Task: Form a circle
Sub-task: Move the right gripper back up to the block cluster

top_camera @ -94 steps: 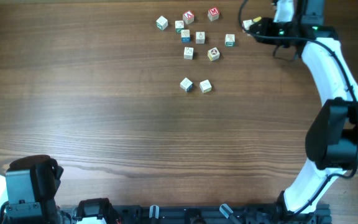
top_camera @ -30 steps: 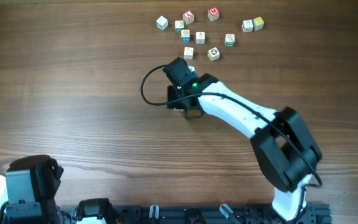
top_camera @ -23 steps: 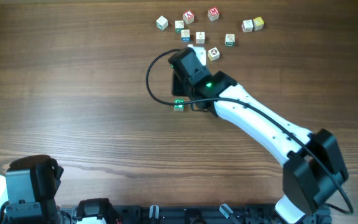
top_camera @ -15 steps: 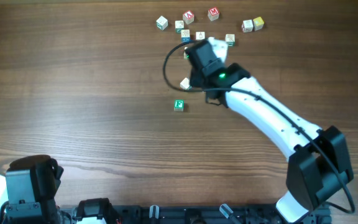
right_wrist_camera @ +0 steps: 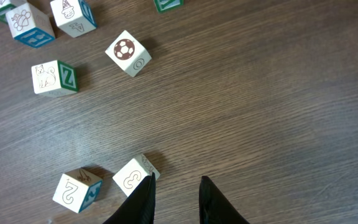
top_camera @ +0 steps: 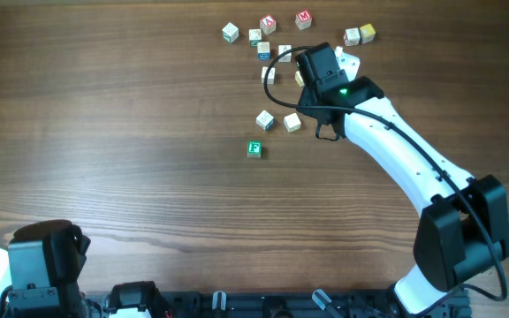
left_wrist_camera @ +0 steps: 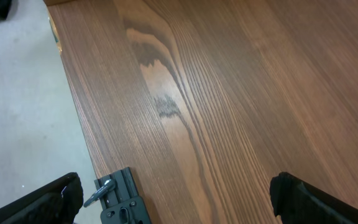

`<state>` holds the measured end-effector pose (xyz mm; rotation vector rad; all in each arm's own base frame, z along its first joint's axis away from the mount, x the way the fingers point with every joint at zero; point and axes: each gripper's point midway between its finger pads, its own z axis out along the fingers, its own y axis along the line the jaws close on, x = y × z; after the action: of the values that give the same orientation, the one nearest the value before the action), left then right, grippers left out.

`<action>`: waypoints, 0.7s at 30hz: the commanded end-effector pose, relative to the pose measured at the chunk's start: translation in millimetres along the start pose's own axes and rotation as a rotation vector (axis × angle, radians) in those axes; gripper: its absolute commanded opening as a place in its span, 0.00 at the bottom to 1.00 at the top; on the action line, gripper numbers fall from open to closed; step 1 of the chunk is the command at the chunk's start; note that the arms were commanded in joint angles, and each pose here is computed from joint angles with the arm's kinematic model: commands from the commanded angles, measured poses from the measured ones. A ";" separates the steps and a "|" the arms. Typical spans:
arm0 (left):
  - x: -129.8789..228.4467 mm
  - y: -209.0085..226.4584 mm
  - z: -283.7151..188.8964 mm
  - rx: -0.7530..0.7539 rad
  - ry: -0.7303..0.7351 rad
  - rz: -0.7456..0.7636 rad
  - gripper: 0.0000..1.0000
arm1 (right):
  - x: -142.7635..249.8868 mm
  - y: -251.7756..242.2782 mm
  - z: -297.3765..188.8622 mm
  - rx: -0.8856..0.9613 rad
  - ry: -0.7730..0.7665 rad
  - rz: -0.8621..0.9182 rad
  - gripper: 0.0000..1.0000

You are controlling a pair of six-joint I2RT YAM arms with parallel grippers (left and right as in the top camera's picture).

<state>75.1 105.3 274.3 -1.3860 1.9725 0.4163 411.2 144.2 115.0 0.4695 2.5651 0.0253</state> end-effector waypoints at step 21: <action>-0.8 1.1 0.0 -0.004 -0.005 -0.020 1.00 | -21.6 5.4 66.9 -0.095 0.006 -0.035 0.04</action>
<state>75.1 105.3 274.3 -1.3864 1.9722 0.4161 460.8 121.8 88.1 0.4412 2.5091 0.0473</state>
